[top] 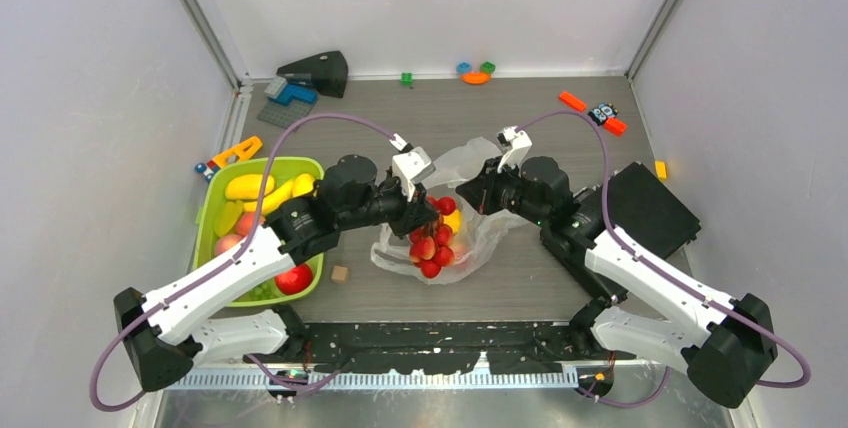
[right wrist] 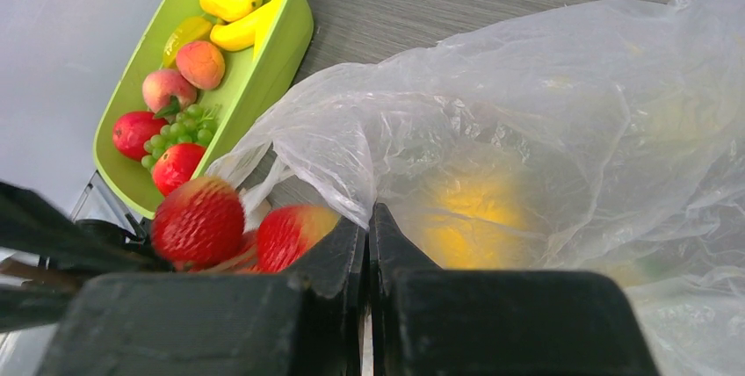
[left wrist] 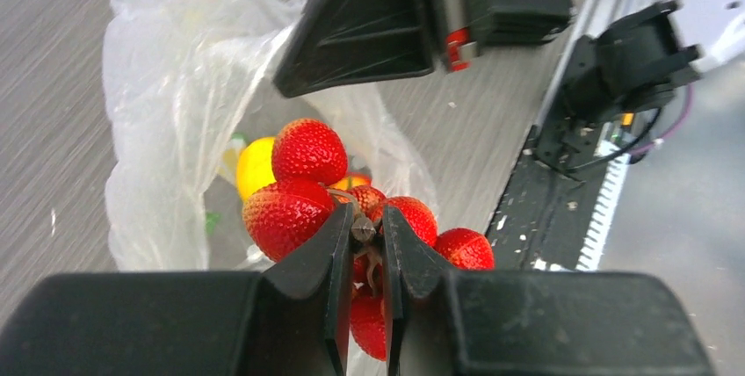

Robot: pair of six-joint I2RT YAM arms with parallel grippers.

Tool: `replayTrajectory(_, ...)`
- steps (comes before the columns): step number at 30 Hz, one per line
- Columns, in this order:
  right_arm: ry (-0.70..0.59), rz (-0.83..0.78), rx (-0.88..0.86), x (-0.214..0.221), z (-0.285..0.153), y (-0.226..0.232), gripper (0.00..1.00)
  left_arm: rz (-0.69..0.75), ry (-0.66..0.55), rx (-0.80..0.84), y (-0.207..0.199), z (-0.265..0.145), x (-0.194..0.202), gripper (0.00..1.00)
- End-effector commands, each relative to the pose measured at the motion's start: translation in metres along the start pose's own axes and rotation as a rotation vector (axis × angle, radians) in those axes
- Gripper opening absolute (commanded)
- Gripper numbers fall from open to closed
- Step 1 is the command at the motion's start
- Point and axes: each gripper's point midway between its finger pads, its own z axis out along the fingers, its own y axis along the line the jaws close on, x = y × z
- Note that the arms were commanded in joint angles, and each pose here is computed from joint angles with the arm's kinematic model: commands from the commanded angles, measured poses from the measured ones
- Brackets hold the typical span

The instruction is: Place the fake fruits into the plastic bag and tie a complex knot

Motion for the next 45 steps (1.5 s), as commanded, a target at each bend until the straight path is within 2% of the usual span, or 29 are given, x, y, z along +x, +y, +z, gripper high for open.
replayTrajectory(1, -0.052, -0.014, -0.026, -0.016, -0.004, 0.010, 0.05, 0.063, -0.067, -0.115, 0.030, 0.009, -0.011, 0.00)
replayTrajectory(11, -0.026, -0.003, -0.032, -0.007, 0.000, 0.008, 0.05, 0.182, -0.067, -0.326, 0.078, 0.021, -0.016, 0.00)
replayTrajectory(22, -0.004, 0.007, -0.047, 0.000, 0.007, 0.009, 0.05, 0.232, -0.291, -0.351, 0.085, 0.025, -0.051, 0.00)
replayTrajectory(26, -0.004, 0.010, -0.050, 0.000, 0.008, 0.009, 0.05, 0.264, -0.297, -0.358, 0.090, 0.034, -0.047, 0.00)
replayTrajectory(33, -0.010, 0.012, -0.036, 0.000, 0.008, 0.006, 0.05, 0.144, -0.378, -0.360, 0.099, 0.062, -0.022, 0.00)
replayTrajectory(39, 0.000, 0.016, -0.030, 0.004, 0.013, 0.003, 0.05, 0.059, -0.396, -0.349, 0.102, 0.092, -0.006, 0.00)
replayTrajectory(45, 0.004, 0.012, -0.018, 0.006, 0.016, 0.001, 0.05, -0.025, -0.348, -0.283, 0.096, 0.123, 0.017, 0.00)
